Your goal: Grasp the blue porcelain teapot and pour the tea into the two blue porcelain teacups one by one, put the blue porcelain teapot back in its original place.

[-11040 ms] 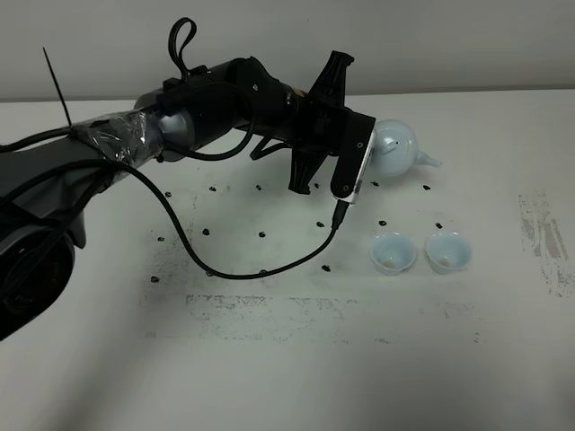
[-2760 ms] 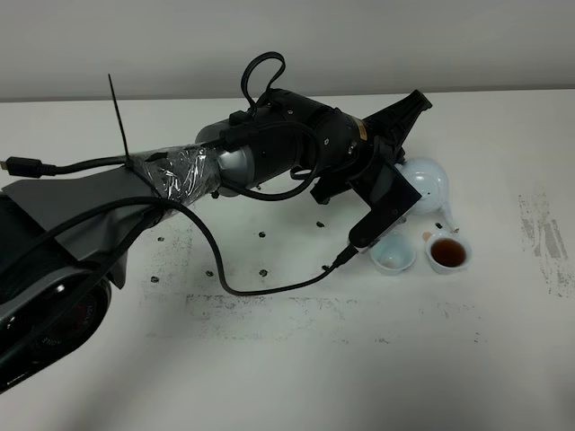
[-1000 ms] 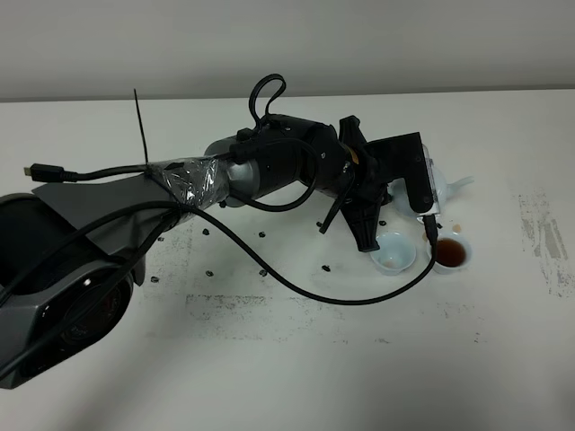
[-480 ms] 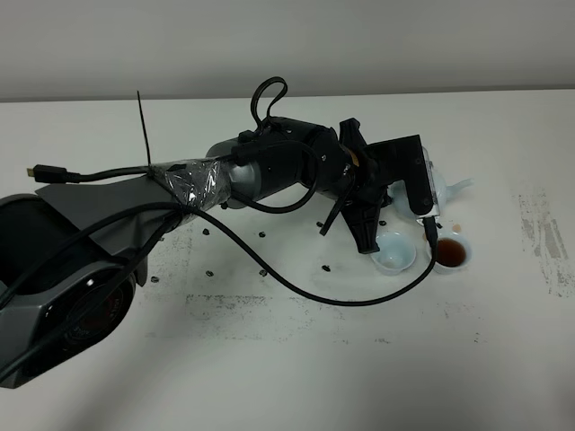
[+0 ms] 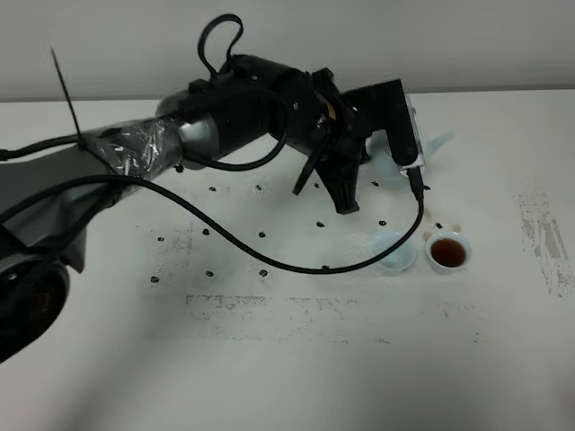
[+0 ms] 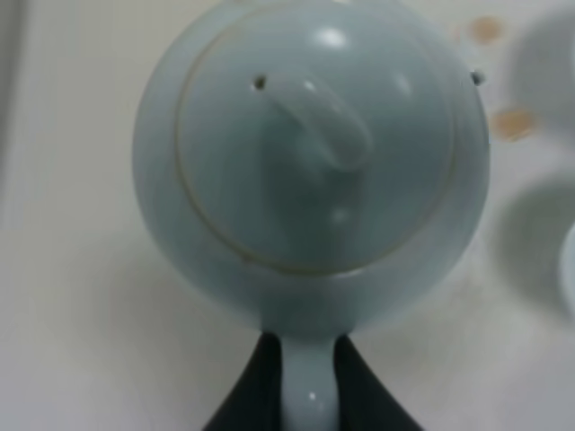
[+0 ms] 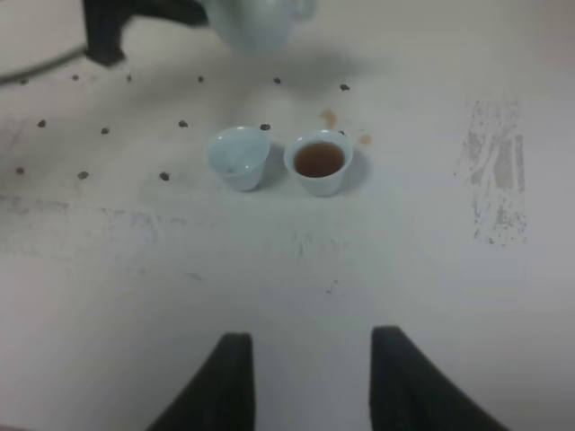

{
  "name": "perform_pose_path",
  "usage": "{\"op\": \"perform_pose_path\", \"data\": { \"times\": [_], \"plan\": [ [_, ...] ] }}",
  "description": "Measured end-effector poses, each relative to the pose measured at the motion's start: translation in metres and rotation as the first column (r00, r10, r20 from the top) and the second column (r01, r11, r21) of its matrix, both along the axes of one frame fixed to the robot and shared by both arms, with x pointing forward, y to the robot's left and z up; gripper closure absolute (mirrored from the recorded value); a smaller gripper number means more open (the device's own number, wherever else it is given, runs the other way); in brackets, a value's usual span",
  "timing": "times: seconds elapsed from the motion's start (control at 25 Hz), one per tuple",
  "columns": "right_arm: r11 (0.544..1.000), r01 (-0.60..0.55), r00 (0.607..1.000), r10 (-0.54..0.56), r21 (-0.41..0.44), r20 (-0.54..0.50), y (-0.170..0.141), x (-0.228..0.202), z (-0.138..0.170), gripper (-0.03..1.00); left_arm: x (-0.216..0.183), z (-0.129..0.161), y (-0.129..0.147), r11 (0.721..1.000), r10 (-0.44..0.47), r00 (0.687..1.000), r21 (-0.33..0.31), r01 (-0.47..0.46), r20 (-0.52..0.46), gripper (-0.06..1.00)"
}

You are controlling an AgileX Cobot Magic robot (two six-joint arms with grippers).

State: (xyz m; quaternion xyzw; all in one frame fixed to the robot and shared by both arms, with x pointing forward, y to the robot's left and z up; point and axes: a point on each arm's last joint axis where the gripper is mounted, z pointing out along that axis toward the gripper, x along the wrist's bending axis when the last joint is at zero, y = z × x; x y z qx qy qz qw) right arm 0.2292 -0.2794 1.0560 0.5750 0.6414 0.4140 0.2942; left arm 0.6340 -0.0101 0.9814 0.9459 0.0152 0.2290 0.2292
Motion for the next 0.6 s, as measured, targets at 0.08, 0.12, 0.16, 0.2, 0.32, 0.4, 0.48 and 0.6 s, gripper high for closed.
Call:
{"op": "perform_pose_path", "data": {
  "times": [0.08, 0.12, 0.16, 0.2, 0.32, 0.4, 0.48, 0.6],
  "plan": [
    [1.0, 0.0, 1.0, 0.0, 0.0, 0.0, 0.0, 0.0, 0.0, 0.67, -0.001, 0.01, 0.011, 0.999, 0.029, 0.999, 0.015, -0.029, 0.016, 0.91],
    [1.0, 0.0, 1.0, 0.0, 0.0, 0.0, 0.0, 0.0, 0.0, 0.67, -0.003, 0.014, 0.018, 0.999, 0.041, 0.999, 0.024, -0.041, 0.018, 0.91],
    [1.0, -0.001, 1.0, 0.001, 0.001, 0.0, 0.0, 0.0, 0.0, 0.67, -0.006, 0.015, 0.024, 0.998, 0.049, 0.999, 0.031, -0.049, 0.015, 0.91],
    [1.0, -0.001, 1.0, 0.001, 0.001, 0.0, 0.0, 0.0, 0.0, 0.67, -0.007, 0.017, 0.031, 0.998, 0.059, 0.998, 0.034, -0.059, 0.015, 0.91],
    [1.0, -0.001, 1.0, 0.001, 0.001, 0.0, 0.0, 0.0, 0.0, 0.67, -0.014, 0.013, 0.05, 0.995, 0.085, 0.996, 0.048, -0.085, 0.003, 0.91],
    [1.0, -0.001, 1.0, 0.001, 0.001, 0.0, 0.0, 0.0, 0.0, 0.67, -0.019, 0.009, 0.06, 0.994, 0.076, 0.997, 0.076, -0.076, 0.008, 0.91],
    [1.0, -0.001, 1.0, 0.001, 0.001, 0.0, 0.0, 0.0, 0.0, 0.67, -0.023, 0.002, 0.068, 0.991, 0.026, 0.999, 0.132, -0.029, 0.026, 0.91],
    [1.0, -0.001, 1.0, 0.001, 0.001, 0.0, 0.0, 0.0, 0.0, 0.67, -0.027, -0.009, 0.073, 0.969, -0.11, 0.993, 0.229, 0.097, 0.043, 0.91]
  ]
}}
